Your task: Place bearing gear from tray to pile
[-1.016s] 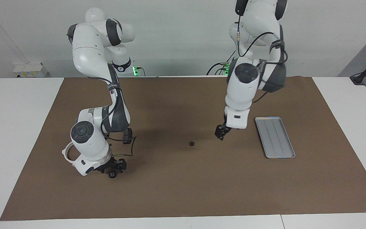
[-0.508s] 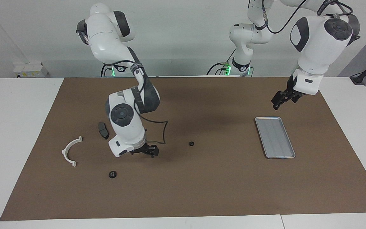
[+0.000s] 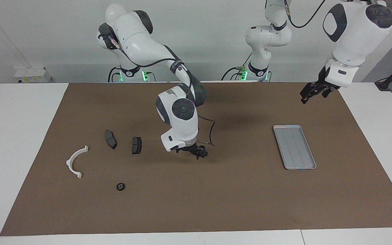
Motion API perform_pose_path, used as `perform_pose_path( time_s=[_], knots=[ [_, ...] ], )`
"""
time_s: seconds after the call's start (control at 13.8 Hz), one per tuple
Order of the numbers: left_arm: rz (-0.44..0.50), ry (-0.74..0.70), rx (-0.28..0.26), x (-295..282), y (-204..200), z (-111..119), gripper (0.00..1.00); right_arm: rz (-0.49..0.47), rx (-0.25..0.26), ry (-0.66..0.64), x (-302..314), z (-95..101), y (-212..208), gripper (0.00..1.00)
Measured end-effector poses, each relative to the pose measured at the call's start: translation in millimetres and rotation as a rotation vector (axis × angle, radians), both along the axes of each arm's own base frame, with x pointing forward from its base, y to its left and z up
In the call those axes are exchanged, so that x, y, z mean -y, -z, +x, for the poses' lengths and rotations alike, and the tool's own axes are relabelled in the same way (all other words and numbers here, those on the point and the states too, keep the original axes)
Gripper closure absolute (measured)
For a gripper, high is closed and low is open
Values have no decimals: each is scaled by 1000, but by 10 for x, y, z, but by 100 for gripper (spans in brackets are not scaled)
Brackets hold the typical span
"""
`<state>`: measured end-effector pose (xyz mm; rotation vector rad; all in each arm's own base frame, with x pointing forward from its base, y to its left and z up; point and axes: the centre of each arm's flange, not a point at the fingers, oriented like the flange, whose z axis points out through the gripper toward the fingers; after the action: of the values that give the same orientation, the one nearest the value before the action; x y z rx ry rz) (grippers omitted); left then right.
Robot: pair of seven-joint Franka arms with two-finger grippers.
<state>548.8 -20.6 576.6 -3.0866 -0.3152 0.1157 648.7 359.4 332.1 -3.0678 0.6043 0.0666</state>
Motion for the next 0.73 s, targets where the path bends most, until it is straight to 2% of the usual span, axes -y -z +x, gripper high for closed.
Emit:
perform_pose_path(
  time_s=[0.15, 0.44, 0.51, 0.73],
  knots=[
    [0, 6, -3, 26, 19, -3, 0, 3, 15, 11, -259, -113, 78, 0],
    [-3, 32, 2, -11, 13, 3, 0, -55, 54, -24, -545, -266, 256, 0],
    [-7, 34, 4, -17, 13, 6, 0, -57, 64, -25, -588, -278, 314, 8],
    [-19, 34, 5, -25, 13, 8, 0, -51, 73, -27, -615, -265, 449, 10]
  ],
)
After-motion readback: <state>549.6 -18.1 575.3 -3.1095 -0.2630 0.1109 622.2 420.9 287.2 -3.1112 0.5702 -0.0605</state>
